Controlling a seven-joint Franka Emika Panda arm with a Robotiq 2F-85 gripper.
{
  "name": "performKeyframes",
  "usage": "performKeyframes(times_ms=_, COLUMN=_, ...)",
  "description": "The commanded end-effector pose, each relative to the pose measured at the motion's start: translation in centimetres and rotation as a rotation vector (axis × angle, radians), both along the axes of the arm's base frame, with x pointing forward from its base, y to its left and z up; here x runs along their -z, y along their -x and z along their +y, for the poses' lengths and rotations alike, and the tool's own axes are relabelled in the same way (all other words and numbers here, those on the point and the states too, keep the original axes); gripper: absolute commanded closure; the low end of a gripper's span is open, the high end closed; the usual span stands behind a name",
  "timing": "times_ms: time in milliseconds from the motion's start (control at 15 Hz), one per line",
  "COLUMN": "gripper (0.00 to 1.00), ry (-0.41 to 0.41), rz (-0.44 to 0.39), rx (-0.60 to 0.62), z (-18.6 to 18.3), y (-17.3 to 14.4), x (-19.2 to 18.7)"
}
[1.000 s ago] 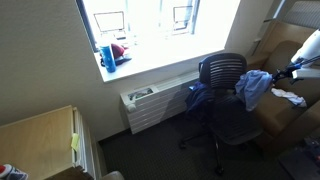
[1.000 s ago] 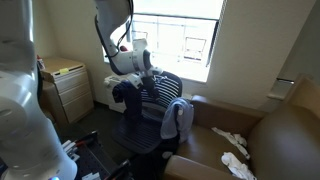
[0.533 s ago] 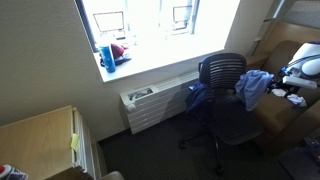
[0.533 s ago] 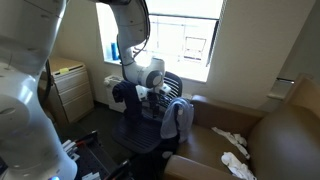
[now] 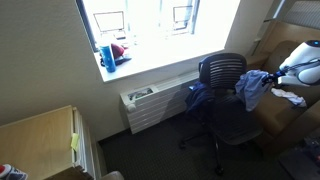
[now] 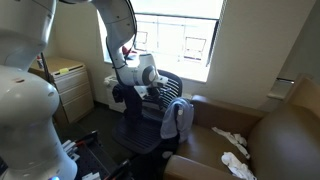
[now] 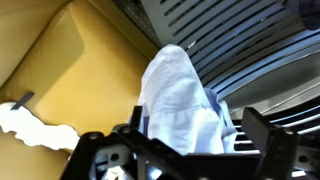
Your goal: Move the chair to the left
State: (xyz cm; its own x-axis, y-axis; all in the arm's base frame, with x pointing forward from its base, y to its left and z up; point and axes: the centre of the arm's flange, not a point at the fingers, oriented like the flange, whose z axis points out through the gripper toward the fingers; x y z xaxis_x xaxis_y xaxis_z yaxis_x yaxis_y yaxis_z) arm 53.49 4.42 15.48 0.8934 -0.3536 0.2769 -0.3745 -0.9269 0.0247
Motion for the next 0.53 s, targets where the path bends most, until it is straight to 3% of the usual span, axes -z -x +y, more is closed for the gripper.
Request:
performKeyframes(times_ms=0, gripper=0.00, ry=0.110, rz=-0.128, rx=-0.113, z=1.4, y=-0.1, x=2.8)
performKeyframes(times_ms=133, gripper=0.00, ry=0.182, rz=-0.201, rx=-0.163, z=0.6, y=-0.8, x=3.5)
performKeyframes(times_ms=200, gripper=0.00, ry=0.117, rz=-0.148, rx=-0.122, z=0.9, y=-0.7, x=1.0)
performKeyframes(times_ms=400, gripper=0.00, ry=0.182, rz=-0.191, rx=-0.163, z=0.7, y=-1.2, x=2.2)
performKeyframes(times_ms=467, gripper=0.00, ry=0.214, rz=-0.279, rx=-0.131, z=-0.8, y=-1.4, x=2.1)
